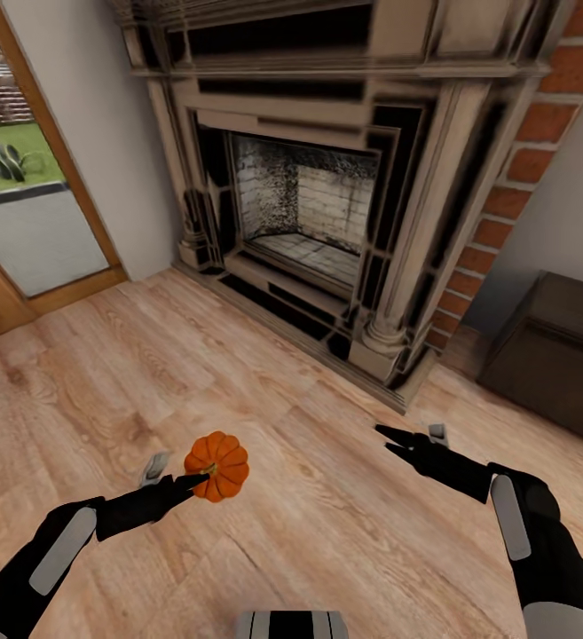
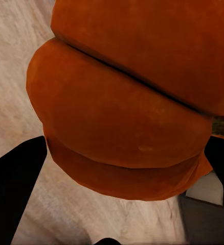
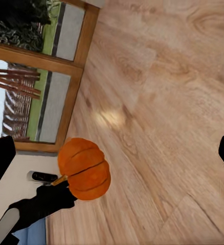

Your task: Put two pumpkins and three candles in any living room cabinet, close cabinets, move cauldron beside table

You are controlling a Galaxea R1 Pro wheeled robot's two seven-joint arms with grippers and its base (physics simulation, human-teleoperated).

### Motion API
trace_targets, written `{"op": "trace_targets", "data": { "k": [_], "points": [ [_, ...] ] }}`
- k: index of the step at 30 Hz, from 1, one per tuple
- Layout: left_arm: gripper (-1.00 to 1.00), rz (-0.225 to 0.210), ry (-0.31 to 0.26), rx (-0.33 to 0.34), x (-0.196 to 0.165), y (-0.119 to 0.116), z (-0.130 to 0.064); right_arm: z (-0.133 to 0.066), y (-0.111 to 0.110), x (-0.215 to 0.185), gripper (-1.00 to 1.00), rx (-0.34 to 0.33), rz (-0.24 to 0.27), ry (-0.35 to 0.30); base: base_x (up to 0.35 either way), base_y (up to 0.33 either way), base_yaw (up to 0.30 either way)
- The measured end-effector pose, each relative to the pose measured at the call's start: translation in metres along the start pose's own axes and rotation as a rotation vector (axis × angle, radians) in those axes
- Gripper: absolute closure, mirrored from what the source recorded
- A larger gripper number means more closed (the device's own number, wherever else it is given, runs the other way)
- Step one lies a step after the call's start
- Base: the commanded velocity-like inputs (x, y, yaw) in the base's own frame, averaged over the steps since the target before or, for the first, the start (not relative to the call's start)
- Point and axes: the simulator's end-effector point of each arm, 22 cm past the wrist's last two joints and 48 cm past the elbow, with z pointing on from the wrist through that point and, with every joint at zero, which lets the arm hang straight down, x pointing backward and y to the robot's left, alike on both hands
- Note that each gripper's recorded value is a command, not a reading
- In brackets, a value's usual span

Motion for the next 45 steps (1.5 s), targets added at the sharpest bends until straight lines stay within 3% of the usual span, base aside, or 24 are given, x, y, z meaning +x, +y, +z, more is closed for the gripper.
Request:
{"op": "trace_targets", "data": {
  "k": [16,22,39,45],
  "points": [
    [1.00,0.002,0.000,0.002,0.000,-0.001,0.000,0.000,-0.004,0.002,-1.00,0.002,0.013,0.002,-0.020,-0.012,-0.280],
    [1.00,0.003,-0.001,0.002,-0.001,-0.001,0.000,-0.016,-0.013,-0.015,-1.00,0.013,0.037,-0.063,0.000,0.000,-0.280],
    [1.00,0.052,-0.038,0.035,-0.016,-0.033,-0.015,-0.030,0.022,-0.032,-1.00,-0.025,-0.007,-0.107,0.000,0.000,-0.280],
    [1.00,0.069,-0.050,0.047,-0.020,-0.044,-0.019,-0.035,0.026,-0.033,-1.00,-0.034,0.008,-0.117,0.000,0.000,-0.280]
  ]
}}
